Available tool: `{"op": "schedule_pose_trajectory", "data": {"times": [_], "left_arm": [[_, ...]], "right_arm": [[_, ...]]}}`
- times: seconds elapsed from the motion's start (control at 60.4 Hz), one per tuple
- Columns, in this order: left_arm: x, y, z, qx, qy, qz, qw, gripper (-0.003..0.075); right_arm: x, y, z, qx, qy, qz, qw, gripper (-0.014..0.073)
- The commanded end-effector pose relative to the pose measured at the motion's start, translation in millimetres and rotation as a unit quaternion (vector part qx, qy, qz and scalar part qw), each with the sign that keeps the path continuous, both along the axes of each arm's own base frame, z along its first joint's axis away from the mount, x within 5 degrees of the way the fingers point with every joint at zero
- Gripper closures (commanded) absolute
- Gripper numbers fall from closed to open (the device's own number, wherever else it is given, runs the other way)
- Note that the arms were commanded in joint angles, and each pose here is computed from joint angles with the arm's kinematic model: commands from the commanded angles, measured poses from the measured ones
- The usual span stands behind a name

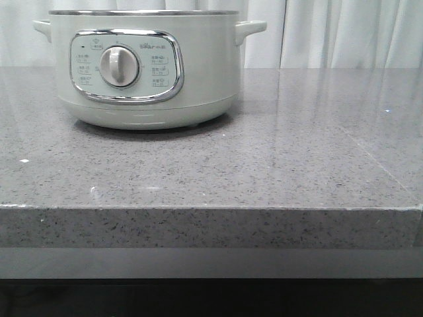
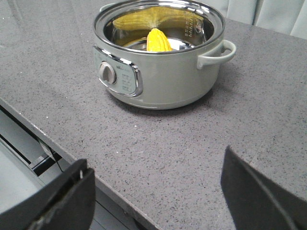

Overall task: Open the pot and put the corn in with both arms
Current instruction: 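Lower the glass lid back onto the pot with the left gripper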

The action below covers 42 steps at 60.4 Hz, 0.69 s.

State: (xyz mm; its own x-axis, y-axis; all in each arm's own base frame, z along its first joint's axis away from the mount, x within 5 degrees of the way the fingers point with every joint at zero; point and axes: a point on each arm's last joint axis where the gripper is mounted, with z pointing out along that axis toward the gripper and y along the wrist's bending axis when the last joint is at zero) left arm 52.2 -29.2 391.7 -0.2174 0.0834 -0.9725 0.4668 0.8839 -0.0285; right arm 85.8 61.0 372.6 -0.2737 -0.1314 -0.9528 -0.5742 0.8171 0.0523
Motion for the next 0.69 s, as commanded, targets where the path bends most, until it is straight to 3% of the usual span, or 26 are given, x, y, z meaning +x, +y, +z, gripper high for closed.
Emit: {"op": "schedule_pose_trajectory", "data": {"times": [0.0, 0.364, 0.678], "left_arm": [[-2, 1, 24, -0.049, -0.079, 0.001, 0.996, 0.0514], [4, -2, 29, -0.061, -0.1, 0.002, 0.993, 0.0514], [57, -27, 35, -0.072, -0.117, 0.009, 0.991, 0.0514]], "right_arm": [[0, 0, 15, 0.03, -0.04, -0.003, 0.999, 0.0034], [0, 0, 15, 0.03, -0.04, -0.003, 0.999, 0.0034], [0, 0, 15, 0.03, -0.04, -0.003, 0.999, 0.0034]]}}
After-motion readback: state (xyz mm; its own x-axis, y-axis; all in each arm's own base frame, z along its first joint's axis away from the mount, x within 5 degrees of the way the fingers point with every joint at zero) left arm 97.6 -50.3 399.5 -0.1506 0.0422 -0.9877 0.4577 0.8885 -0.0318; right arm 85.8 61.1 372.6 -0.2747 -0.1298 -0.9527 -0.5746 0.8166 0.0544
